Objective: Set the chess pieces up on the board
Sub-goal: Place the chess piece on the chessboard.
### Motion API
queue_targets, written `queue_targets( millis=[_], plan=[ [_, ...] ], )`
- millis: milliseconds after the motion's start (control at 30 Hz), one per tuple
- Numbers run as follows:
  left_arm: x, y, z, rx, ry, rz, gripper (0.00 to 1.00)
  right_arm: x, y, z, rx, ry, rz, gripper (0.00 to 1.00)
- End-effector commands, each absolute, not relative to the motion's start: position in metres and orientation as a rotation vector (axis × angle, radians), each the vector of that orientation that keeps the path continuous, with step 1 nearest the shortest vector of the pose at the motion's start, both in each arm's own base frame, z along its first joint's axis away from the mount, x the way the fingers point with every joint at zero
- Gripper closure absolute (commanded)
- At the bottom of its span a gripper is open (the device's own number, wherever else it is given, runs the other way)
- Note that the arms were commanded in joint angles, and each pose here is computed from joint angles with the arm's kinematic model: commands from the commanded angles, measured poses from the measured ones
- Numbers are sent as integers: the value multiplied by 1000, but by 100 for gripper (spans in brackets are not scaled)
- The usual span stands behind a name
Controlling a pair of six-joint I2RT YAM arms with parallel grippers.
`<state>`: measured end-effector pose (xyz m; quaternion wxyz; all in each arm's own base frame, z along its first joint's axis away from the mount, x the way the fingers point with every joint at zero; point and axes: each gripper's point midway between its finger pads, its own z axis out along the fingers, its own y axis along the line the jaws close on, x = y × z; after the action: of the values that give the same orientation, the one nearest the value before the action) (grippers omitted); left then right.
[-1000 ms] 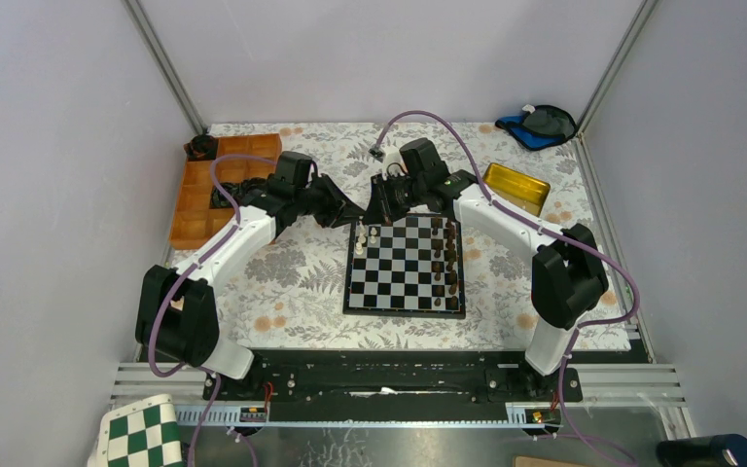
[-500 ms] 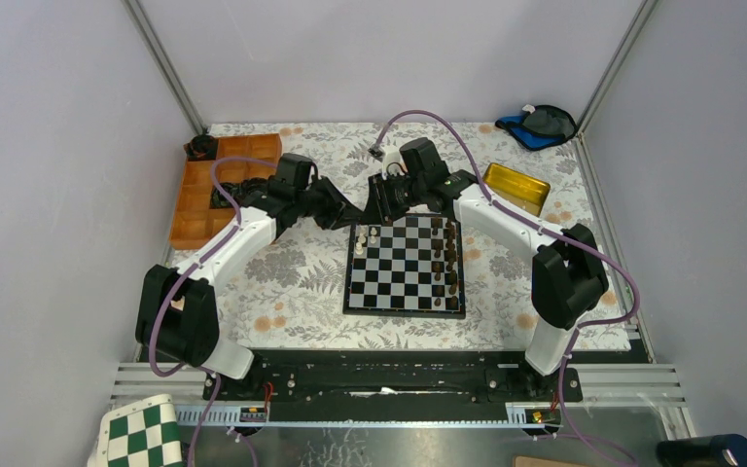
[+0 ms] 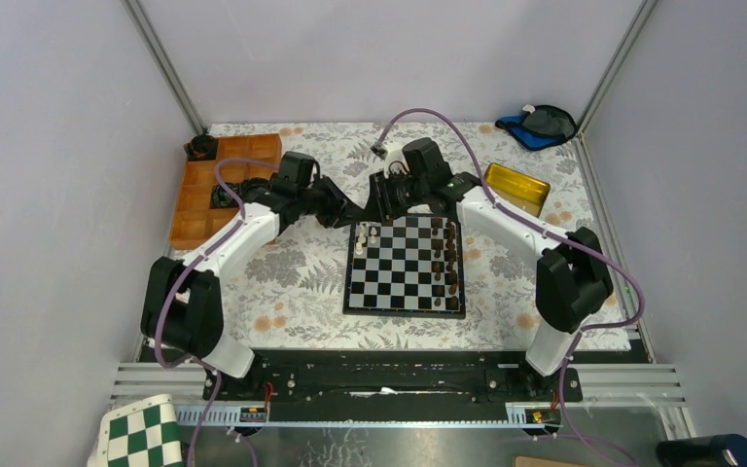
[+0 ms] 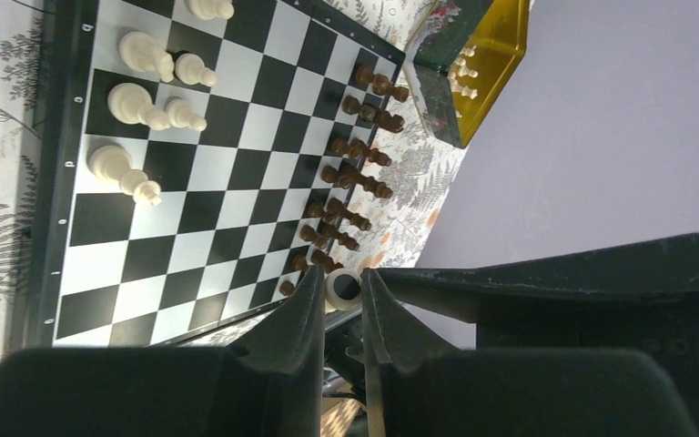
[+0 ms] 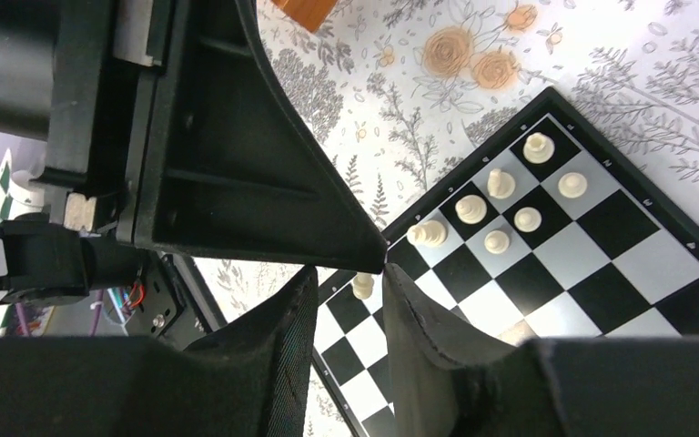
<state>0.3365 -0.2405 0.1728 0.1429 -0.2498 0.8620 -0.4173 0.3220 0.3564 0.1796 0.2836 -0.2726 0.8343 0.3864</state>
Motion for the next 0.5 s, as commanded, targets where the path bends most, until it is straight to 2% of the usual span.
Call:
queue_targets(
  millis=[0,467],
  plan=[
    [354,-243,194,-785,2433,-1325,100,338,356,234,-704,2001,975,61],
    [400,-213,206,-1148,2207,-1615,100,359,345,241,-525,1829,924,61]
  ],
)
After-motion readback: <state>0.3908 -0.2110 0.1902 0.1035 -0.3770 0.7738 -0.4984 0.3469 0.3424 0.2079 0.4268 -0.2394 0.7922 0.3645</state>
